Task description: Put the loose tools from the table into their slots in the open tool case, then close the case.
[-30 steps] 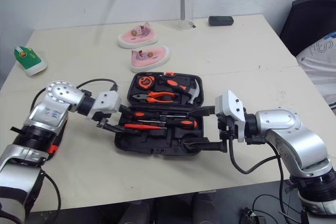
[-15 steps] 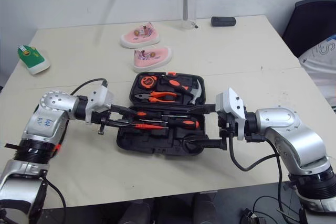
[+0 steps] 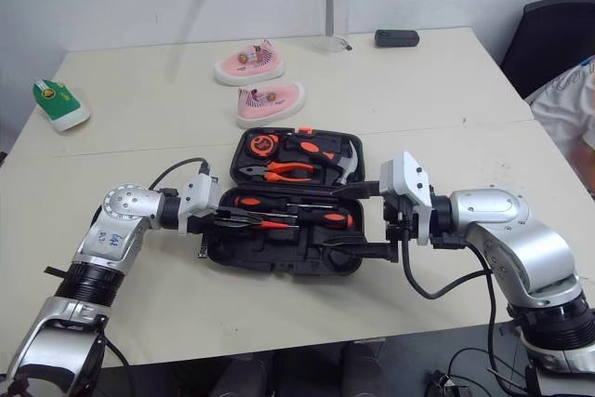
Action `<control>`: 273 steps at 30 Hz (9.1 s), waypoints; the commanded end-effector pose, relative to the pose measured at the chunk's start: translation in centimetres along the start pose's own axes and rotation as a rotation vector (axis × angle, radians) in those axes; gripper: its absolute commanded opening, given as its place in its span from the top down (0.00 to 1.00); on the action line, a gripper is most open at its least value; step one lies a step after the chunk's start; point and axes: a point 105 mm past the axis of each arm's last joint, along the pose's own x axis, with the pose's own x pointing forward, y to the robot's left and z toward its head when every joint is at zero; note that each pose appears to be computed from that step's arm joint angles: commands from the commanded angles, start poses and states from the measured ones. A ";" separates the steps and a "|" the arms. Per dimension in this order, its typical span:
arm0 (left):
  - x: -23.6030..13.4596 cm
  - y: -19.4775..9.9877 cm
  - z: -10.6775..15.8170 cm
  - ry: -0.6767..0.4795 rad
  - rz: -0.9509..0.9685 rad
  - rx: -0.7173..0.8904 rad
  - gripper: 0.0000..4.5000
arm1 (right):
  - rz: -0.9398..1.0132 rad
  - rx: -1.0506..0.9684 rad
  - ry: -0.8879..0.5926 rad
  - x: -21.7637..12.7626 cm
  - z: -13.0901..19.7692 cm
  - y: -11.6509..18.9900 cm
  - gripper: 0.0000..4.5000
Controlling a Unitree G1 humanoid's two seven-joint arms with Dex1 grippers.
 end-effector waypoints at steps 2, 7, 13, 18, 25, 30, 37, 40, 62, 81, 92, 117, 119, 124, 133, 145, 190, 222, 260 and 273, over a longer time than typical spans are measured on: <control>0.3 0.0 0.6 -0.024 0.000 0.030 0.98 | 0.004 -0.023 -0.030 0.0 0.8 0.2 0.00; 0.7 -0.2 0.6 -0.015 -0.008 0.044 0.98 | 0.003 -0.018 -0.033 -0.1 1.0 0.2 0.00; 0.4 0.3 -1.2 0.061 0.011 0.036 0.98 | 0.001 -0.017 -0.038 -0.1 1.1 0.1 0.00; 0.4 0.2 -2.1 0.089 0.000 0.036 0.98 | -0.003 -0.016 -0.037 -0.2 1.1 0.1 0.00; 0.0 0.0 -2.6 0.101 -0.009 0.026 0.98 | -0.006 -0.013 -0.038 -0.2 1.1 0.1 0.00; -0.4 -0.5 -3.7 0.142 -0.023 0.003 0.98 | -0.008 -0.011 -0.043 -0.3 1.1 0.0 0.00; -1.1 -0.8 -4.9 0.180 -0.015 -0.039 0.98 | -0.008 -0.007 -0.046 -0.3 1.2 0.0 0.00; -1.1 -0.7 -4.7 0.170 -0.005 -0.056 0.98 | -0.008 -0.006 -0.048 -0.3 1.3 0.0 0.00; -2.6 -0.1 -2.2 0.157 0.002 -0.067 0.98 | -0.015 0.001 -0.095 0.2 2.1 -0.2 0.00; -19.5 -14.5 2.6 0.025 1.215 -0.457 0.01 | 0.254 -0.111 -0.249 3.5 6.6 -1.9 0.00; -21.1 -22.8 -0.4 0.081 1.528 -0.682 0.01 | 0.366 -0.141 -0.259 4.8 7.1 -1.9 0.00; -22.2 -12.2 -10.0 0.280 1.397 -0.837 0.20 | 0.256 -0.143 -0.217 3.4 6.1 -1.0 0.00; -22.1 -12.0 -9.9 0.257 1.385 -0.825 0.41 | 0.247 -0.140 -0.213 3.3 6.1 -1.0 0.00; -21.7 -10.3 -8.9 0.219 1.353 -0.746 0.65 | 0.230 -0.131 -0.206 3.0 6.1 -1.0 0.00; -18.9 -6.1 1.7 0.067 1.068 -0.316 0.65 | 0.199 -0.096 -0.125 1.5 4.4 -0.9 0.00; -8.6 -5.4 2.8 0.297 0.057 -0.090 0.65 | 0.107 -0.059 0.042 -1.4 0.3 0.3 0.00; -5.2 -2.5 2.9 0.277 -0.248 -0.018 0.02 | -0.032 -0.044 0.023 -1.8 0.2 0.9 0.00; -0.1 -4.2 -1.5 0.092 -0.105 -0.029 1.00 | -0.045 -0.021 -0.012 -1.2 0.5 0.3 0.00; -5.9 -2.0 13.4 -0.245 -0.024 -0.109 0.01 | -0.789 0.227 0.166 -18.7 -5.2 -0.1 0.00; -2.5 -2.6 12.7 -0.189 -0.106 0.014 0.01 | -0.150 -0.133 0.405 -10.5 0.5 -4.1 0.00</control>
